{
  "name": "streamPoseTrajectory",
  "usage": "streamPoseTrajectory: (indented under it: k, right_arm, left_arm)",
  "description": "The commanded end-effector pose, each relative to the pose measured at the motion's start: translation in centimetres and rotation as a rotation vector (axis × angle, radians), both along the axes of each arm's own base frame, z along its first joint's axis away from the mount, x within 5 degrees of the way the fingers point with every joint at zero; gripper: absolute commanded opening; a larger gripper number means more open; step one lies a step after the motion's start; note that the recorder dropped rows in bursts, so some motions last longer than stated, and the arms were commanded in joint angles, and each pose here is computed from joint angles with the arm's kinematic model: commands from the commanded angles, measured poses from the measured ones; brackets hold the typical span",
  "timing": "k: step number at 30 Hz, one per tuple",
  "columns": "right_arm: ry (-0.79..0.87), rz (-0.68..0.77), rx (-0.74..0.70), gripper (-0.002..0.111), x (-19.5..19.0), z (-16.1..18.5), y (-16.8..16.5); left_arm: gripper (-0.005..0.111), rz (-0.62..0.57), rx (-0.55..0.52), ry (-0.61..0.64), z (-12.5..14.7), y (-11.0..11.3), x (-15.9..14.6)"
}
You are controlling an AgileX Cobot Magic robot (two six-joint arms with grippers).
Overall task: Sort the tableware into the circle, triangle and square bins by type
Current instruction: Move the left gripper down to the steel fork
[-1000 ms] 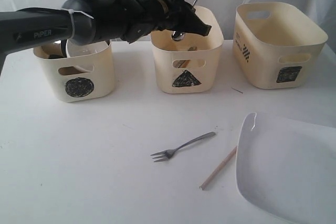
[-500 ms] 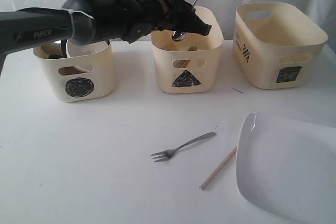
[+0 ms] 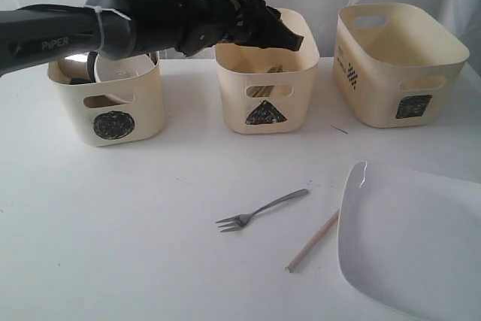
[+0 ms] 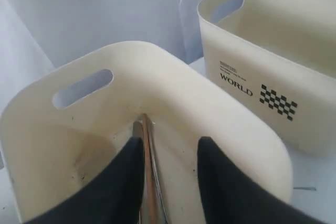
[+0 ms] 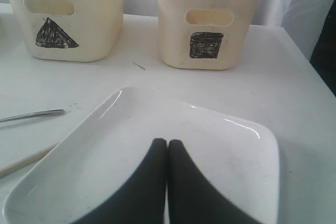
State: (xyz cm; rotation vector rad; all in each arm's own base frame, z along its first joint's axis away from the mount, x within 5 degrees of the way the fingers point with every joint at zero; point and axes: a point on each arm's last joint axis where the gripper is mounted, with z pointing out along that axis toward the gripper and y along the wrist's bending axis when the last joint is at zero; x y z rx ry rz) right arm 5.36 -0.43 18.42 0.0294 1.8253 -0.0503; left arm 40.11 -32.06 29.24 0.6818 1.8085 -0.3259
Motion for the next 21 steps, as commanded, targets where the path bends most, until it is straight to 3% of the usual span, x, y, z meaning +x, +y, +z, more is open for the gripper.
streamPoseTrajectory:
  k: [1, 8, 17, 21]
  right_arm:
    - [-0.001, -0.002, -0.002, 0.0, 0.0, -0.2, 0.0]
    - [-0.001, -0.002, -0.002, 0.0, 0.0, -0.2, 0.0]
    - [-0.001, -0.002, -0.002, 0.0, 0.0, -0.2, 0.0]
    - [-0.001, -0.002, -0.002, 0.0, 0.0, -0.2, 0.0]
  left_arm:
    - [0.04, -0.002, 0.153, 0.043, 1.6, -0.3, -2.6]
    - [0.04, -0.013, 0.356, 0.212, 1.1, 0.0, -5.2]
    - [0.04, -0.425, 0.53, 0.452, -0.1, -0.6, -9.3]
    - [0.04, -0.542, 0.624, 0.557, -0.7, -0.1, -10.6]
